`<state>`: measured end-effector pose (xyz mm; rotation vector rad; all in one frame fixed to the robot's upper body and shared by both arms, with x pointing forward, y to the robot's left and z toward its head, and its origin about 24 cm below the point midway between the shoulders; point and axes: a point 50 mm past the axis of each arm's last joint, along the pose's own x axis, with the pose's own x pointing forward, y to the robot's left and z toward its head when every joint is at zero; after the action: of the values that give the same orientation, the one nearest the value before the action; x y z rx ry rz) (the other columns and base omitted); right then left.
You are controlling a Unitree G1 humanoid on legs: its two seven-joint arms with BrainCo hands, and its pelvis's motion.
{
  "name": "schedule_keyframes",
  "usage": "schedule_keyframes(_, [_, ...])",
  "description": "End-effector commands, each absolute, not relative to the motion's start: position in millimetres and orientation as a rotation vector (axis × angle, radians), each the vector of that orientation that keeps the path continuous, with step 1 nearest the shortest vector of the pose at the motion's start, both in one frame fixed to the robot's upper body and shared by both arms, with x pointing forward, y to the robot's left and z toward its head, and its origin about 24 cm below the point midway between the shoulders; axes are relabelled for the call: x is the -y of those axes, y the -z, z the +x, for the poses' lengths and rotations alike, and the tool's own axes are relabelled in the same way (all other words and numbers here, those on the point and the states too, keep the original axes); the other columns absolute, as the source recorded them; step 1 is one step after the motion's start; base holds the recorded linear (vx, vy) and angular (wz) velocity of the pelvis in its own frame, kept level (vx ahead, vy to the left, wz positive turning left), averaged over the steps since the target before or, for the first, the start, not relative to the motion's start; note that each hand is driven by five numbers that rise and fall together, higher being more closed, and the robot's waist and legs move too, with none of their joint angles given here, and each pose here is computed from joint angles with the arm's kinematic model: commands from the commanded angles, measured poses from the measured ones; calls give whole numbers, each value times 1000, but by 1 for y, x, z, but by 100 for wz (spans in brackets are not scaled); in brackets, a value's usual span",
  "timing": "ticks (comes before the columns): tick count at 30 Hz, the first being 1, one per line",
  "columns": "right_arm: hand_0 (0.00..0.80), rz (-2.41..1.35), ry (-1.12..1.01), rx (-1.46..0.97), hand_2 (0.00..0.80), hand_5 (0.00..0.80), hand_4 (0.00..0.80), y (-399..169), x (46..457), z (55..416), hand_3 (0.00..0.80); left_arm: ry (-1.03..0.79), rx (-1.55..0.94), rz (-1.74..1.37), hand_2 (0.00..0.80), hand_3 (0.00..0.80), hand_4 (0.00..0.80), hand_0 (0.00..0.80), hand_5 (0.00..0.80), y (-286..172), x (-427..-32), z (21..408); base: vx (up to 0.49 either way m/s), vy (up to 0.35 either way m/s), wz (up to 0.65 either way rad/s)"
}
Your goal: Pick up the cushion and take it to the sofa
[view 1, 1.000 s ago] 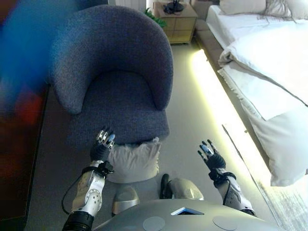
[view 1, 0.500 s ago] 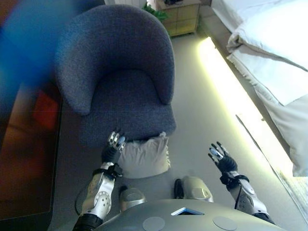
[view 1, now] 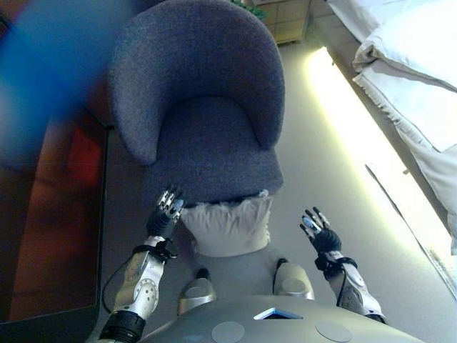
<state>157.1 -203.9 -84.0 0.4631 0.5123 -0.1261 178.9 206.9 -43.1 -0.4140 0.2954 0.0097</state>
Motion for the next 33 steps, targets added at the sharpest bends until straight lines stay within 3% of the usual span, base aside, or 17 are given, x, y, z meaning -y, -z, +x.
schedule_keyframes(1, [0, 377, 21, -332, 0, 0, 0, 54, 191, 191, 0, 28, -147, -278, 0, 0, 0, 0, 0, 11, -219, 203, -189, -62, -34])
schedule_keyframes(6, [0, 276, -45, -241, 0, 0, 0, 29, 191, 237, 0, 28, -38, -190, 0, 0, 0, 0, 0, -16, -217, 242, -200, -164, -4])
schedule_keyframes(15, [0, 205, -16, -142, 0, 0, 0, 0, 200, 271, 0, 31, 21, -143, 0, 0, 0, 0, 0, -23, -188, 275, -76, -111, 16])
schedule_keyframes(21, [0, 98, -46, -87, 0, 0, 0, -53, 198, 333, 0, -39, 87, -112, 0, 0, 0, 0, 0, -47, -175, 306, -94, 91, 1])
schedule_keyframes(33, [0, 30, -17, -17, 0, 0, 0, -102, 207, 369, 0, -114, 67, -171, 0, 0, 0, 0, 0, -61, -176, 336, 0, 8, 10])
